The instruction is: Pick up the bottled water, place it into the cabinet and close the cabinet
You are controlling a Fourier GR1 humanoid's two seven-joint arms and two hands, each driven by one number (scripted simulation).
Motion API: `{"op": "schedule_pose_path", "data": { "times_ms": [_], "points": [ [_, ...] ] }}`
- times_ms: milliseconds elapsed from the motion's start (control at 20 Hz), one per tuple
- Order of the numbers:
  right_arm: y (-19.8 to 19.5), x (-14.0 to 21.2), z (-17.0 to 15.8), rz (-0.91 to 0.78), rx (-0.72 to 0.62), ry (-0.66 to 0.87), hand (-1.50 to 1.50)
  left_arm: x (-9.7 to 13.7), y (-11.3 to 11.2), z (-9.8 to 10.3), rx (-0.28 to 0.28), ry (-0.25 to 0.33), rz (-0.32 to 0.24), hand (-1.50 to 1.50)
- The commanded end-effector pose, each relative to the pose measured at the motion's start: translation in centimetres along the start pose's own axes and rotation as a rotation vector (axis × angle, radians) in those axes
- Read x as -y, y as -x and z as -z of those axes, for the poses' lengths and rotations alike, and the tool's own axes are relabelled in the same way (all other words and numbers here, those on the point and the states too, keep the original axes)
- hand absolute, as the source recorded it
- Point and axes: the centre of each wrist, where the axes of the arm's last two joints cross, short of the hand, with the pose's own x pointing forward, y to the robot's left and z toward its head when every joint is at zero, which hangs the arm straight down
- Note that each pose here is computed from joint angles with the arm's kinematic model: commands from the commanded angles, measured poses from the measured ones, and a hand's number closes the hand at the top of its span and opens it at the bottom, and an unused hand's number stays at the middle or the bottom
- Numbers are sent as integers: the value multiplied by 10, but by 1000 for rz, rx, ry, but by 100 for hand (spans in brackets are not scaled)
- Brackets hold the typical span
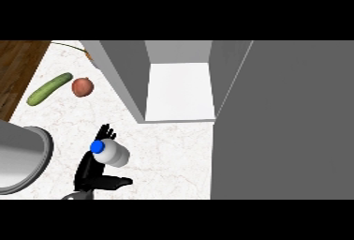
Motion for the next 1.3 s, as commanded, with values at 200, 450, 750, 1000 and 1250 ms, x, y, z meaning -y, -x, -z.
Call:
{"op": "schedule_pose_path", "data": {
  "times_ms": [200, 450, 750, 1000, 1250],
  "points": [
    [-41, -17, -2, 34, 97, -41, -150, -3, 8, 16, 39, 1, -205, 150],
    [-52, -19, -8, 32, 71, -23, -150, -11, 0, 26, 75, 53, -230, 150],
    [-51, -18, -13, 23, 90, -19, -150, -45, -7, 11, 140, -23, -201, 150],
    [-47, -17, -11, 12, 96, -8, -150, -66, -11, 7, 203, -136, -175, 150],
    [-48, -14, -8, 5, 95, -4, -150, -67, -33, 23, 230, -87, -95, 150]
  ]
}}
